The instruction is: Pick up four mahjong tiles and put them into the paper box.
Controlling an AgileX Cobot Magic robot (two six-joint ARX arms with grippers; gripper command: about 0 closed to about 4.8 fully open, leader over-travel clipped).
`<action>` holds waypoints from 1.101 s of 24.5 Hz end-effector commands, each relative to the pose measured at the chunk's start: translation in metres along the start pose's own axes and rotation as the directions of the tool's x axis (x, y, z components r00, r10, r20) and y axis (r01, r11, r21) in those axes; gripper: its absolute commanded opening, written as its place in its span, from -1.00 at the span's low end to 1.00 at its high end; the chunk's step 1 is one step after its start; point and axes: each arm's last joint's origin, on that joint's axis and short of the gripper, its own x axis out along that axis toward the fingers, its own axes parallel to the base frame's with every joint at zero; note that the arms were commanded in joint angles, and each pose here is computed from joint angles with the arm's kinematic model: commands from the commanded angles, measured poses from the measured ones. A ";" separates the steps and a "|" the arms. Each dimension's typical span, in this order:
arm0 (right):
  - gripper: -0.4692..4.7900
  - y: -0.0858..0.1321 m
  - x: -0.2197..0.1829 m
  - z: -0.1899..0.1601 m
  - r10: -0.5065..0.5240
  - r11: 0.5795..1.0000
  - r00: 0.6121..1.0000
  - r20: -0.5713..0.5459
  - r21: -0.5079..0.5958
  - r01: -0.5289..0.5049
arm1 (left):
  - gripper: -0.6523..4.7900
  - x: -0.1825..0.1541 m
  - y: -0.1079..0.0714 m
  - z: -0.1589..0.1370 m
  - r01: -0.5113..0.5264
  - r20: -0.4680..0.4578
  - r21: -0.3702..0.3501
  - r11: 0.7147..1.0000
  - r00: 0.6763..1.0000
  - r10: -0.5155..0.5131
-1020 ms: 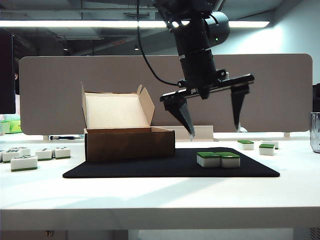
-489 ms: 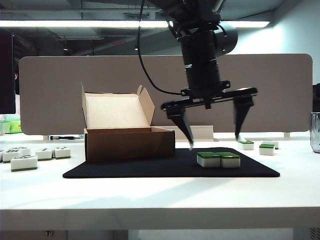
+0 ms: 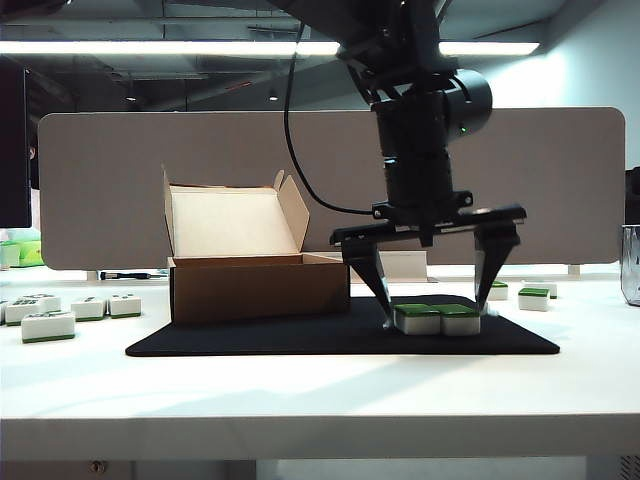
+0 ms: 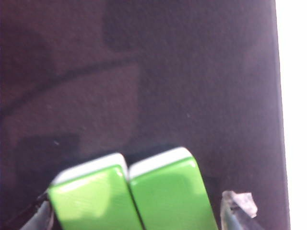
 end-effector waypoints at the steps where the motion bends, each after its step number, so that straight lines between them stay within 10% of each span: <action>1: -0.83 0.002 -0.003 0.001 0.007 1.000 1.000 0.030 -0.019 -0.007 | 1.00 0.006 0.000 -0.004 -0.049 -0.012 0.056 0.997 0.999 0.050; 10: -0.83 0.002 -0.003 0.001 0.007 1.000 1.000 0.029 -0.019 -0.006 | 0.45 0.009 0.003 -0.005 -0.078 -0.011 0.222 0.972 0.996 0.083; 21: -0.83 0.002 -0.003 0.001 0.007 1.000 1.000 0.027 -0.018 -0.006 | 0.46 -0.050 0.000 0.024 -0.046 0.147 0.311 0.949 0.989 -0.001; 27: -0.83 0.001 -0.003 0.000 0.005 1.000 1.000 0.021 -0.015 -0.005 | 0.46 -0.098 0.067 0.073 -0.086 0.272 0.159 0.984 0.962 0.040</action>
